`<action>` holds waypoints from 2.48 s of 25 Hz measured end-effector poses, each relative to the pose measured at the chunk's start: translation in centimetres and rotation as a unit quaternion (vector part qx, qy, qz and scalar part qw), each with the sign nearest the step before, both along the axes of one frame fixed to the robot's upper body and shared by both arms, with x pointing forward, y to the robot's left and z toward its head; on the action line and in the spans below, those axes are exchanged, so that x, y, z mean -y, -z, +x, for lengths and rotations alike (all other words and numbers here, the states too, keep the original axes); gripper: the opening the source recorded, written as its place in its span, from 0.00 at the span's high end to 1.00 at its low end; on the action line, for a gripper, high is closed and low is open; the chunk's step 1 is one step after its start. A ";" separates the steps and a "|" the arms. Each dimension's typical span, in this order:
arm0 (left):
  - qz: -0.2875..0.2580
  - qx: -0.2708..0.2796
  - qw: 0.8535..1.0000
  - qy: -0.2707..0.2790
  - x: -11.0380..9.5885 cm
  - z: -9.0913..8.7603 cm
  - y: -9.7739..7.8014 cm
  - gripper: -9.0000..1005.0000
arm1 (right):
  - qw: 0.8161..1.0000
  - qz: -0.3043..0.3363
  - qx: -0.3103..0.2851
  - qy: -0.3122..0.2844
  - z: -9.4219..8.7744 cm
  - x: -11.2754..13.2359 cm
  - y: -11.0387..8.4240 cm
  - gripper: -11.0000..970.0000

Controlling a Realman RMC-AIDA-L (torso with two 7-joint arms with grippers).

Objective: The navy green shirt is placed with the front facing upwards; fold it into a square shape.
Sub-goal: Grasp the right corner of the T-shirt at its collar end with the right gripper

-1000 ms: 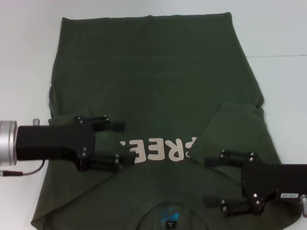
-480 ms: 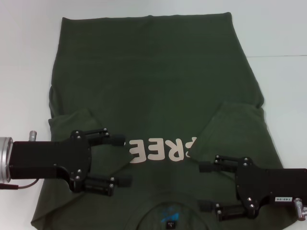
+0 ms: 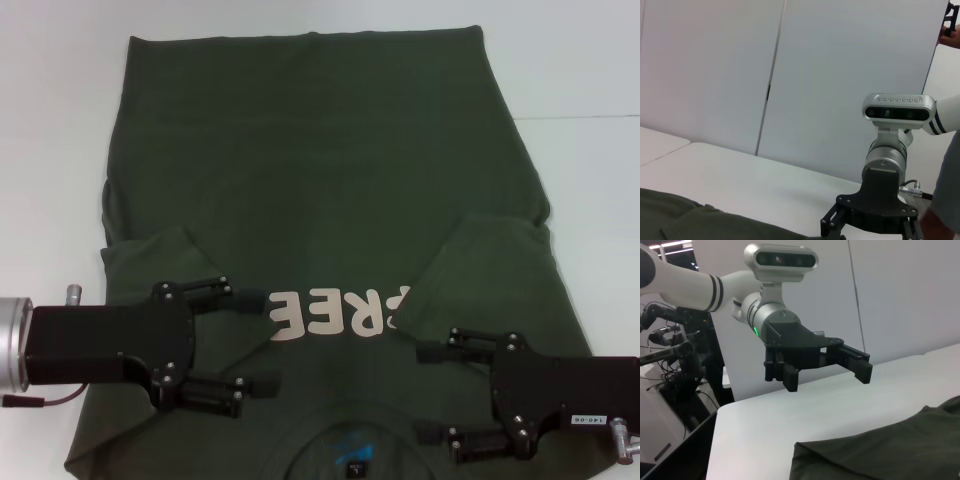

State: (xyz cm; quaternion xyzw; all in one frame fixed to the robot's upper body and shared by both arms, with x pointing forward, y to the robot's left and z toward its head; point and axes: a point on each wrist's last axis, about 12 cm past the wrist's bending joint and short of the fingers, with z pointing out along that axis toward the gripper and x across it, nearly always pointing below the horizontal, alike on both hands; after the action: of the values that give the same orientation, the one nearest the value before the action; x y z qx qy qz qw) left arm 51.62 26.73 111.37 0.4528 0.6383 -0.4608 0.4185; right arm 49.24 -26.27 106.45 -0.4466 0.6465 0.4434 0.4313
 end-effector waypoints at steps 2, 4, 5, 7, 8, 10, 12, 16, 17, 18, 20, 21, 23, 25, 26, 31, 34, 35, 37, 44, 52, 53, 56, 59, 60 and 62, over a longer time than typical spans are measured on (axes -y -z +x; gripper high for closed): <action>0.000 -0.002 1.000 -0.001 0.0 -0.1 0.1 0.06 | 1.000 -0.002 0.001 0.002 0.0 0.1 0.0 0.07; -0.001 -0.006 1.000 -0.004 -0.1 -0.2 0.2 0.06 | 1.000 -0.003 0.000 0.005 0.0 0.2 0.0 0.07; -0.001 -0.007 1.000 -0.005 -0.2 -0.2 0.2 0.06 | 1.000 -0.004 0.000 0.007 0.1 0.4 0.0 0.07; -0.002 -0.011 1.000 -0.006 -0.2 -0.3 0.3 0.05 | 1.000 -0.007 -0.004 0.015 0.3 0.7 -0.2 0.07; -0.002 -0.012 1.000 -0.007 -0.2 -0.3 0.3 0.05 | 1.000 -0.010 -0.010 0.020 0.5 0.9 -0.4 0.07; -0.003 -0.015 1.000 -0.008 -0.2 -0.3 0.3 0.05 | 0.999 -0.019 -0.024 0.032 0.8 1.5 -1.0 0.07; -0.006 -0.017 1.000 -0.015 -0.2 -0.2 0.4 0.05 | 0.997 -0.037 -0.042 0.053 1.1 2.5 -1.9 0.07; -0.009 -0.020 1.000 -0.023 0.2 0.2 0.6 0.05 | 0.988 -0.077 -0.075 0.112 1.3 4.8 -4.5 0.07; -0.009 -0.021 0.999 -0.024 0.3 0.3 0.6 0.05 | 0.984 -0.089 -0.087 0.130 1.4 5.4 -5.2 0.07; -0.009 -0.022 0.999 -0.027 0.4 0.4 0.7 0.05 | 0.978 -0.103 -0.100 0.151 1.5 5.9 -5.9 0.07; -0.010 -0.024 0.999 -0.030 0.6 0.6 0.8 0.06 | 0.960 -0.136 -0.140 0.199 1.7 7.0 -7.2 0.08; -0.010 -0.025 0.999 -0.032 0.7 0.7 0.9 0.06 | 0.950 -0.154 -0.158 0.219 1.7 7.4 -7.7 0.09; -0.011 -0.026 0.999 -0.033 1.0 0.9 0.9 0.06 | 0.925 -0.196 -0.195 0.261 2.0 8.1 -8.8 0.10; -0.011 -0.027 0.999 -0.033 1.2 1.2 1.0 0.05 | 0.899 -0.247 -0.225 0.283 2.4 8.3 -9.6 0.11; -0.012 -0.027 0.999 -0.034 1.4 1.3 1.0 0.05 | 0.890 -0.266 -0.236 0.287 2.6 8.2 -9.9 0.11; -0.013 -0.026 0.999 -0.033 1.7 1.6 0.9 0.05 | 0.835 -0.339 -0.307 0.305 3.7 8.1 -10.8 0.12; -0.013 -0.024 0.999 -0.033 2.1 1.9 0.9 0.05 | 0.822 -0.357 -0.314 0.313 4.1 7.9 -11.1 0.12; -0.014 -0.024 0.999 -0.033 2.2 1.9 0.9 0.05 | 0.821 -0.359 -0.316 0.310 4.1 7.8 -11.1 0.12; -0.014 -0.024 0.999 -0.033 2.2 1.9 0.9 0.05 | 0.820 -0.362 -0.321 0.305 4.1 7.5 -11.1 0.12; -0.016 -0.023 0.999 -0.040 2.2 2.1 0.9 0.05 | 0.806 -0.390 -0.341 0.285 3.9 6.3 -10.2 0.12; -0.018 -0.024 0.999 -0.040 2.3 2.0 1.1 0.06 | 0.800 -0.395 -0.364 0.270 4.0 5.8 -8.7 0.12; -0.018 -0.024 0.999 -0.040 2.4 2.0 1.1 0.06 | 0.799 -0.398 -0.363 0.267 4.1 5.5 -8.7 0.12; -0.018 -0.024 0.999 -0.041 2.4 2.0 1.1 0.05 | 0.797 -0.409 -0.358 0.262 4.3 4.9 -8.5 0.12; -0.018 -0.024 0.999 -0.041 2.4 2.0 1.1 0.05 | 0.796 -0.418 -0.353 0.261 4.5 4.4 -8.2 0.12; -0.018 -0.024 0.999 -0.042 2.4 2.0 1.1 0.05 | 0.796 -0.419 -0.352 0.260 4.6 4.2 -8.1 0.12; -0.017 -0.024 0.999 -0.043 2.4 2.1 1.1 0.05 | 0.795 -0.421 -0.356 0.254 4.7 3.9 -7.8 0.12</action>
State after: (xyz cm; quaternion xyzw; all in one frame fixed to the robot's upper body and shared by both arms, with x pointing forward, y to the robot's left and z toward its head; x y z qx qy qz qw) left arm 53.68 24.37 110.27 0.4062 0.6590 -0.4639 0.4308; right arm 53.90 -30.20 114.27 -0.2141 0.9674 0.1296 0.0376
